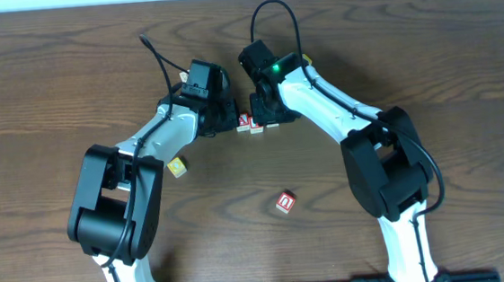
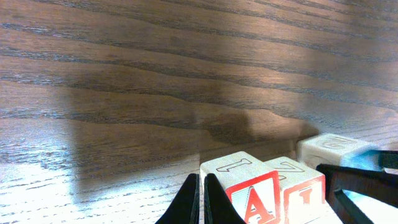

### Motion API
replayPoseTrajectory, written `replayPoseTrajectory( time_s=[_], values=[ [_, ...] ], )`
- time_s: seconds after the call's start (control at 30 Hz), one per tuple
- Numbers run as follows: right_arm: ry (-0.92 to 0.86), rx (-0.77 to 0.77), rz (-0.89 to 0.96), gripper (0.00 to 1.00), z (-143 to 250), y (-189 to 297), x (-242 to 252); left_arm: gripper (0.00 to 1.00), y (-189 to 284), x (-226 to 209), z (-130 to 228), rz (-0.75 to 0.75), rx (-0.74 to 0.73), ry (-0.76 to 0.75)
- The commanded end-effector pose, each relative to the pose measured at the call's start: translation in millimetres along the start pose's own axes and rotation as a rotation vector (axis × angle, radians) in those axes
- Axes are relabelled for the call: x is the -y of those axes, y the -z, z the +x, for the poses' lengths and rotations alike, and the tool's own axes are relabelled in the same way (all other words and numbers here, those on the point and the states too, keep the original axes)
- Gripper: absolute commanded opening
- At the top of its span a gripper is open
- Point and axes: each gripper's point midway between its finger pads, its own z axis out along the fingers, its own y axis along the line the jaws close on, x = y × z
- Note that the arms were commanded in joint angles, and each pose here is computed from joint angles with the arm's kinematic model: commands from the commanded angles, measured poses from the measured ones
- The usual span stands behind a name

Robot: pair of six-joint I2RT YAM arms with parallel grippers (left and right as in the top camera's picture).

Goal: Spell out Ai2

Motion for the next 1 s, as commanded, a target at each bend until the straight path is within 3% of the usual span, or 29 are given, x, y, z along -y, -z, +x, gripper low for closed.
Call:
replayPoseTrajectory(
  time_s=[0.0, 0.27, 0.53, 0.67, 0.7, 0.73, 0.87, 0.97],
  values=[
    [0.011, 0.001, 0.018, 0.37, 2, -1, 2, 0.06, -5, -4, 4, -0.007, -0.015, 0.012],
    [0.01, 0.021, 0.024, 0.37, -3, -1, 2, 0.06, -5, -4, 4, -0.007, -0.015, 0.012],
    [-0.004, 0.156, 0.056, 0.4, -33, 2, 5, 0.06, -5, -4, 4, -0.007, -0.014, 0.012],
    [-0.03, 0.2, 0.066, 0.24, -48, 9, 13, 0.06, -5, -4, 4, -0.007, -0.014, 0.012],
    [-0.041, 0.209, 0.063, 0.08, -52, 12, 16, 0.06, -5, -4, 4, -0.007, -0.014, 0.012],
    [-0.051, 0.218, 0.063, 0.01, -56, 17, 20, 0.06, -5, -4, 4, -0.007, -0.014, 0.012],
    [-0.138, 0.215, 0.067, 0.01, -64, 39, 54, 0.06, -5, -4, 4, -0.007, -0.015, 0.012],
    [-0.15, 0.094, 0.016, 0.02, -45, 38, 69, 0.06, -5, -4, 5, -0.008, -0.018, 0.013]
  ],
)
